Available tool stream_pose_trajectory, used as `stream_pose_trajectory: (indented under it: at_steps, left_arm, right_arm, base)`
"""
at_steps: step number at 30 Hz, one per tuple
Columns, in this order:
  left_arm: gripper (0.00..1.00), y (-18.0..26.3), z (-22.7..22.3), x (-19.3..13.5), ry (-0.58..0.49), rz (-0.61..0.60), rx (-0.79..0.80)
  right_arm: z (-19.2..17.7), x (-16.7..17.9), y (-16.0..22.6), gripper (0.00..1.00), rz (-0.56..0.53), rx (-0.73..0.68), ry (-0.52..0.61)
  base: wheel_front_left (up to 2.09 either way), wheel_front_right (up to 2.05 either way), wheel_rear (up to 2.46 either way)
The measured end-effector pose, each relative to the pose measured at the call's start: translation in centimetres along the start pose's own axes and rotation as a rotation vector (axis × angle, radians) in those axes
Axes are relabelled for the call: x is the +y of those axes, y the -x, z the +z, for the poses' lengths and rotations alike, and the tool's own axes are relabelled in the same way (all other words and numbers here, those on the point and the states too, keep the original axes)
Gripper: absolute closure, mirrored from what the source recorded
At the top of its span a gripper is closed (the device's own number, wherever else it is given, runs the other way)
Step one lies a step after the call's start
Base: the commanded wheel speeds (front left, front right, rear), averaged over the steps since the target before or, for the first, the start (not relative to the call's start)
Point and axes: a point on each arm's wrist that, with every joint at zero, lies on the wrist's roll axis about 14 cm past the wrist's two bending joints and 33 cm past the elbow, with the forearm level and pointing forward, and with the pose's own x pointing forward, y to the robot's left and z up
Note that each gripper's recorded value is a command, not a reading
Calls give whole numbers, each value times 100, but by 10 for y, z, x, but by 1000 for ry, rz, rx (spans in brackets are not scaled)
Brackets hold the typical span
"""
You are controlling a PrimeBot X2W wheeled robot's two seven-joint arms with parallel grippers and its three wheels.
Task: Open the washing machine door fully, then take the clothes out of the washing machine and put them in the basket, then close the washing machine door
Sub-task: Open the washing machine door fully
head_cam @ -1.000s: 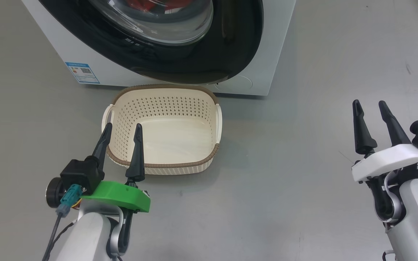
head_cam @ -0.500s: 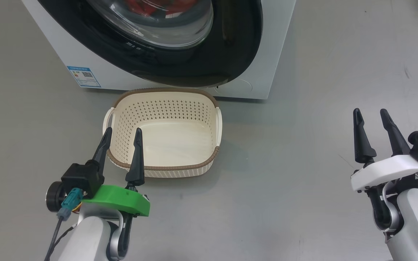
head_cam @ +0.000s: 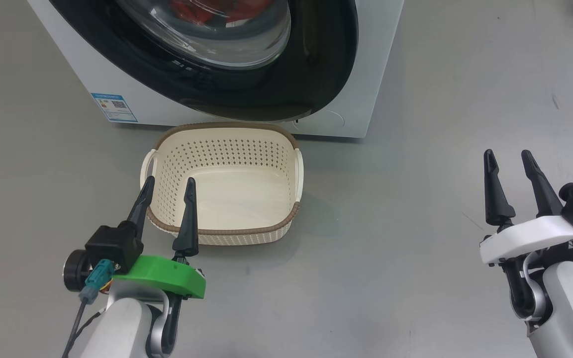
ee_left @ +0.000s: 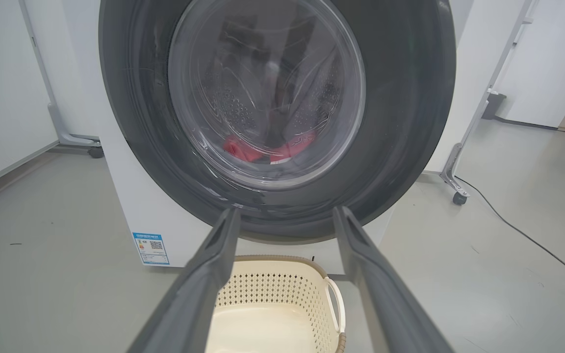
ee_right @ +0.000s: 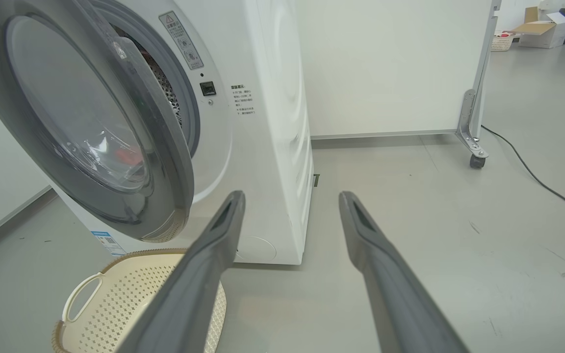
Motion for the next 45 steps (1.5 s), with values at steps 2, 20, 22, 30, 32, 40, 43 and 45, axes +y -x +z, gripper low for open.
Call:
stream_pose_trajectory:
  at_steps: [2, 20, 22, 30, 32, 40, 43, 45]
  left_arm:
    - [0, 0, 0, 0, 0, 1, 1]
    - [0, 0, -1, 4, 0, 12, 4]
    - [0, 0, -2, 5, 0, 13, 5]
    - [0, 0, -3, 5, 1, 14, 7]
    - [0, 0, -4, 6, 1, 17, 11]
    - [0, -2, -13, 9, 5, 20, 31]
    - [0, -3, -19, 10, 6, 22, 46]
    - [0, -3, -20, 10, 6, 22, 50]
  right_arm:
    - [0, 0, 0, 0, 1, 0, 0]
    - [-2, 3, 0, 0, 4, 1, -4]
    - [-2, 3, 0, 0, 5, 0, -4]
    - [0, 3, -2, 0, 4, -6, -1]
    - [1, 2, -3, 0, 5, -6, 3]
    - [8, 3, -22, 0, 29, -10, 13]
    - [17, 5, -35, 0, 44, -29, 19]
    - [20, 5, -40, 0, 48, -34, 16]
  base:
    - [0, 0, 0]
    - [0, 0, 0]
    - [0, 0, 0]
    - [0, 0, 0]
    - [0, 0, 0]
    - [0, 0, 0]
    - [0, 0, 0]
    - [0, 0, 0]
